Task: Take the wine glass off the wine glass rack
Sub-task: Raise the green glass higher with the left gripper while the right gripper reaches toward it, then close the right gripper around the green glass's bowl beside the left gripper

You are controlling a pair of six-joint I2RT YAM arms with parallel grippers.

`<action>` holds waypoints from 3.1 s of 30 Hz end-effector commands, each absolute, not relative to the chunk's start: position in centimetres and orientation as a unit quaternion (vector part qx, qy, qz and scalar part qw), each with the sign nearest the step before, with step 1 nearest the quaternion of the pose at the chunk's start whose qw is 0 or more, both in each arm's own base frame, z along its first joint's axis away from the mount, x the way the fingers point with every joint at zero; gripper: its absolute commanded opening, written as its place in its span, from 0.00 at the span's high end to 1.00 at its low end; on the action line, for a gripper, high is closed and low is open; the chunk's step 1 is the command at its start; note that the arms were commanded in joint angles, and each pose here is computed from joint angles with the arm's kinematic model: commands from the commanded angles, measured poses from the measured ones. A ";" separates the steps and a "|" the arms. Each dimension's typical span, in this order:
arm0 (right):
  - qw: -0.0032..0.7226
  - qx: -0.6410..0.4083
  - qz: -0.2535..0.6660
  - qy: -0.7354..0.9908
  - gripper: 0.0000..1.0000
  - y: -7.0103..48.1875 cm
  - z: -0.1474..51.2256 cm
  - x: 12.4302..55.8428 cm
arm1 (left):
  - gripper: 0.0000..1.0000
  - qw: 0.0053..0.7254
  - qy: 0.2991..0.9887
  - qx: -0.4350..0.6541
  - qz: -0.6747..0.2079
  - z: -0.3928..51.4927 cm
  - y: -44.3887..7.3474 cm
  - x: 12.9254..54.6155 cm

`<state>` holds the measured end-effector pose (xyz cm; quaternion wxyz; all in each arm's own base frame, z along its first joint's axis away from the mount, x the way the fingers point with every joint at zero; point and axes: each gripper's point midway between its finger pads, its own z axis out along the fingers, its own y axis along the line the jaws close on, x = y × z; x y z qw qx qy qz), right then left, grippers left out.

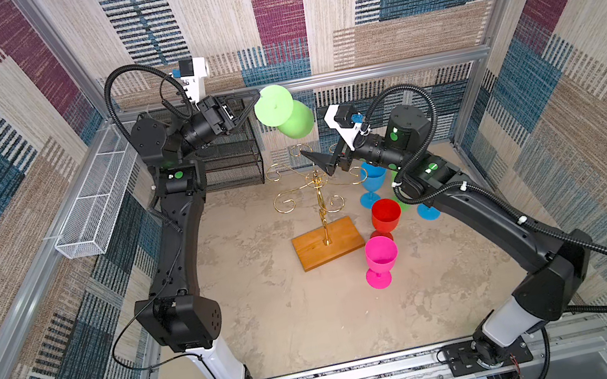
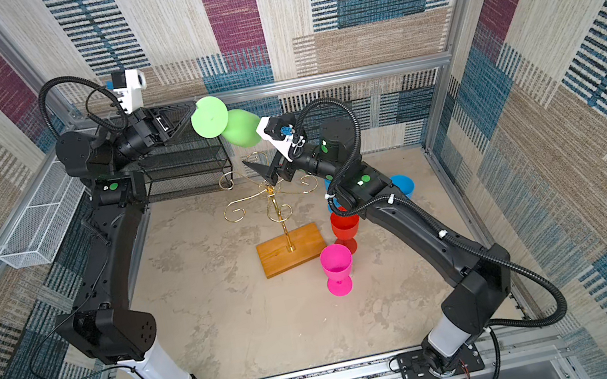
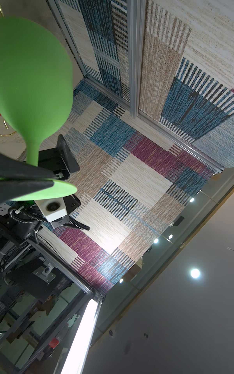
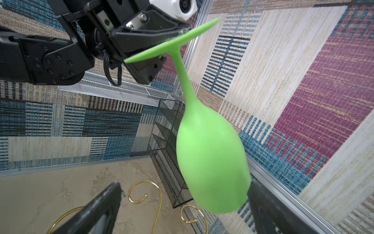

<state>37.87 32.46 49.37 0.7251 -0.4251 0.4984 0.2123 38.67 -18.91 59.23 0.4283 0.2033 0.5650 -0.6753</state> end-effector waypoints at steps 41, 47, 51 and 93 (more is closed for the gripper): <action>0.737 -0.420 0.208 0.487 0.15 36.3 50.7 42.7 | 1.00 0.426 0.542 0.212 -0.693 60.8 -19.0 36.2; 0.735 -0.416 0.208 0.493 0.21 35.8 50.8 42.2 | 1.00 0.426 0.542 0.209 -0.693 60.7 -19.0 36.6; 0.729 -0.417 0.212 0.499 0.28 35.7 50.7 41.6 | 1.00 0.426 0.542 0.209 -0.694 60.7 -19.0 36.8; 0.465 -0.343 0.315 0.753 0.68 30.3 44.0 28.2 | 0.64 0.767 0.417 0.353 -0.337 50.8 -15.6 30.2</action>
